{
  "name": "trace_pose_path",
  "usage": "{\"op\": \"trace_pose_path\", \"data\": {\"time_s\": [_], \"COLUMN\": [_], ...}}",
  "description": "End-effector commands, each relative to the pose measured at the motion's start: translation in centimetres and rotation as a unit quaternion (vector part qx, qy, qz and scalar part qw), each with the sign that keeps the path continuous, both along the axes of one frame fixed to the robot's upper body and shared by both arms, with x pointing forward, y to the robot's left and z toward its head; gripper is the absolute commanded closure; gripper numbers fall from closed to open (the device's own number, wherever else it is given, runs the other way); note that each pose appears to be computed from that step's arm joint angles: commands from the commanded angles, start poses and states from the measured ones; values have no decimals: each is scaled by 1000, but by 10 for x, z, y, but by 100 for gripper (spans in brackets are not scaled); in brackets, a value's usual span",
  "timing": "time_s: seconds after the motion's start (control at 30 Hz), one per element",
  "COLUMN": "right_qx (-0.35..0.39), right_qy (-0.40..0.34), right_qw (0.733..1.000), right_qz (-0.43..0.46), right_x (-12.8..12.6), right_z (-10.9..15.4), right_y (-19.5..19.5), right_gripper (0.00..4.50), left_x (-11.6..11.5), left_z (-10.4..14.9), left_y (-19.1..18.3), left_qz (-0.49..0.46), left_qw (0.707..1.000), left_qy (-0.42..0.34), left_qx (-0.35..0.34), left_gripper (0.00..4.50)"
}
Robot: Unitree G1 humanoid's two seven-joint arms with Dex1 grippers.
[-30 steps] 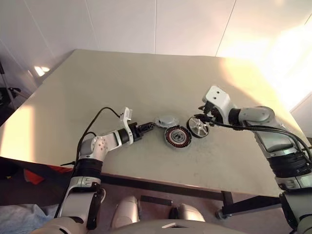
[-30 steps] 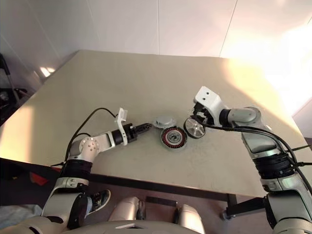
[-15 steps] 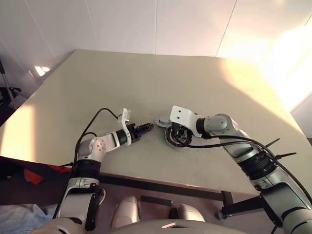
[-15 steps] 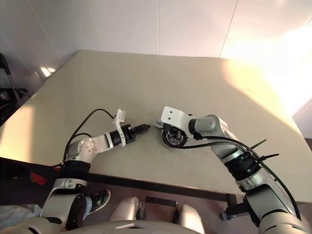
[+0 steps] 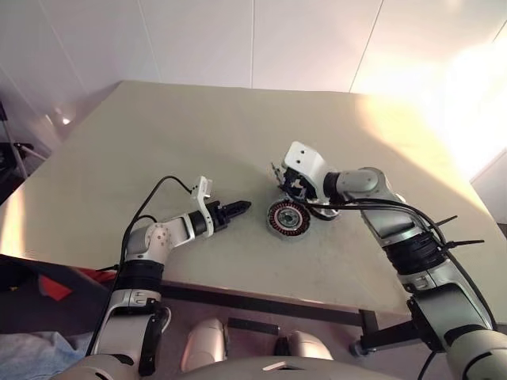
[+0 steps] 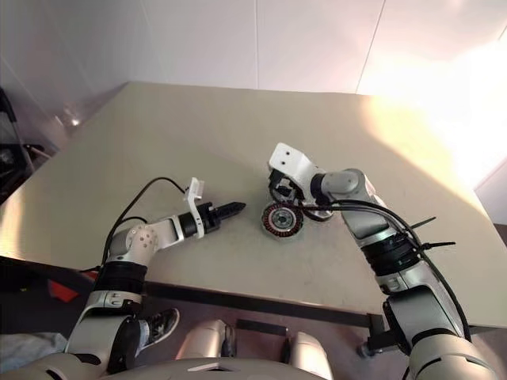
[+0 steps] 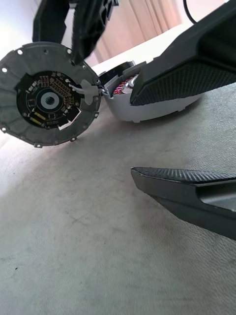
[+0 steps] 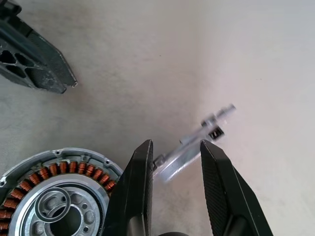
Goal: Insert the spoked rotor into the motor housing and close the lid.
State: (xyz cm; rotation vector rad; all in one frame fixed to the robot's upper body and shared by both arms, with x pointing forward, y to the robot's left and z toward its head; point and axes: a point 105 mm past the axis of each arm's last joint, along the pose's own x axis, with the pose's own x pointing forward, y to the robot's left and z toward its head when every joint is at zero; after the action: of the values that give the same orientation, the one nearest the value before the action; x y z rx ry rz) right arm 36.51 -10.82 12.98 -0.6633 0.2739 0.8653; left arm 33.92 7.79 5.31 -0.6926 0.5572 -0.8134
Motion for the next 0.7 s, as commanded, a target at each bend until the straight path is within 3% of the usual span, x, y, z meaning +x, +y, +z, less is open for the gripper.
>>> {"op": "trace_pose_path", "data": {"time_s": [0.03,0.53,0.7], "right_qx": [7,4,53], "right_qy": [-42,-54,-50], "right_qw": [998,993,986], "right_qz": [-37,-107,-147], "right_x": [15,23,26], "right_z": [23,30,43], "right_y": [-11,-53,-71], "right_gripper": [285,285,285], "left_x": [4,3,1], "left_z": [9,8,6], "left_y": [-1,-2,-5], "left_qz": [-5,-8,-14], "left_qw": [1000,1000,1000], "left_qy": [-20,-18,-16], "left_qx": [-1,2,3], "left_gripper": [240,240,240]}}
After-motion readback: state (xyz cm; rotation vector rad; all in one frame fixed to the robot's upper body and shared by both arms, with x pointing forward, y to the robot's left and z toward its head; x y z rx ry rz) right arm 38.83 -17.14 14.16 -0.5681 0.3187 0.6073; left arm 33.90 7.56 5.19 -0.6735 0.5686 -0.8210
